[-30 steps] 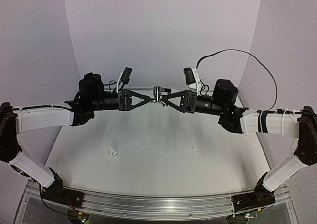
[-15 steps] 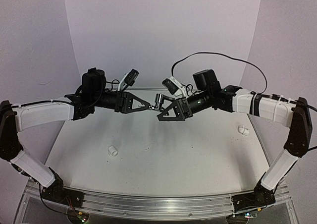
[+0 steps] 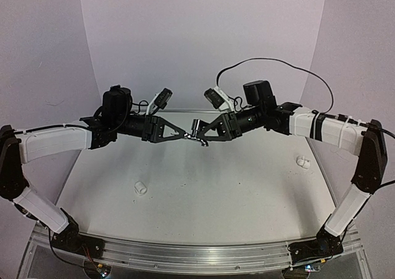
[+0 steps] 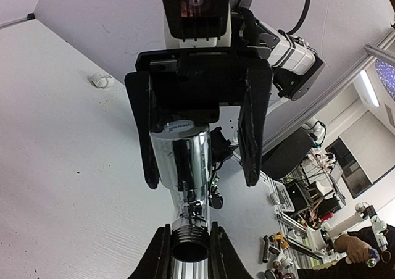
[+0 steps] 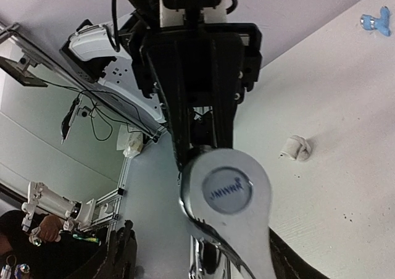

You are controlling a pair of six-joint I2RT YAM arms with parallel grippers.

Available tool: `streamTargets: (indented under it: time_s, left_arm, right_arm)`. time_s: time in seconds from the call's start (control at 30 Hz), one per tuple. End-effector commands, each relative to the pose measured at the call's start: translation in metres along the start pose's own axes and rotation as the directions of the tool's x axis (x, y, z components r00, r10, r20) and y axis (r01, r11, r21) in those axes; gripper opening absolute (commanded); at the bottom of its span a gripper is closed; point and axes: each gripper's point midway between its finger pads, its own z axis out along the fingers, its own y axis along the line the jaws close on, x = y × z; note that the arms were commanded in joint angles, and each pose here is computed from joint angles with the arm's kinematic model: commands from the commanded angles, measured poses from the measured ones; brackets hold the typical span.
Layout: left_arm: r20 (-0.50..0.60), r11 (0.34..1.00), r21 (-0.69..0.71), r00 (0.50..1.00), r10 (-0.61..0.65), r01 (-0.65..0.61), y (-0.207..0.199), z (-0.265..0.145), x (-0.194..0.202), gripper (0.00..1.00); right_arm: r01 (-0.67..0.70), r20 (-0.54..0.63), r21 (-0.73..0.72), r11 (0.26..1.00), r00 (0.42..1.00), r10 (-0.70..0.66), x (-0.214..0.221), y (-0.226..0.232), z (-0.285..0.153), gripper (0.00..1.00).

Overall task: Install the water faucets
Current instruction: Pass from the left arm to the right

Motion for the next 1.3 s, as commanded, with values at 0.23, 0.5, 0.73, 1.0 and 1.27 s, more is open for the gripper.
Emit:
streamTargets:
  time_s: [0.23, 0.5, 0.73, 1.0, 1.27]
  left_arm:
    - [0.042, 0.996, 0.017, 0.995, 0.092, -0.093, -0.016, -0.002, -0.026, 0.0]
    - [0.039, 0.996, 0.013, 0.996, 0.085, -0.086, -0.014, -0.002, -0.024, 0.0]
    - [0.057, 0.994, -0.008, 0.992, 0.108, -0.108, -0.015, -0.004, -0.031, 0.0]
    - [0.165, 0.971, -0.181, 0.969, 0.185, -0.155, -0.009, -0.024, -0.05, 0.0]
    - [0.198, 0.964, -0.197, 0.956, 0.216, -0.177, -0.02, -0.036, -0.06, 0.0]
  right_arm:
    - [0.079, 0.016, -0.08, 0.994, 0.997, -0.078, -0.016, 0.016, 0.018, 0.49]
    - [0.082, 0.15, -0.015, 0.996, 0.986, -0.079, -0.035, 0.008, 0.015, 0.0]
    - [0.033, 0.264, 0.044, 0.998, 0.964, -0.044, -0.033, 0.001, 0.009, 0.0]
    - [-0.006, 0.278, 0.263, 0.965, 0.958, -0.07, -0.02, -0.034, -0.009, 0.85]
    - [-0.034, 0.304, 0.275, 0.961, 0.951, -0.054, -0.02, -0.032, -0.033, 0.98]
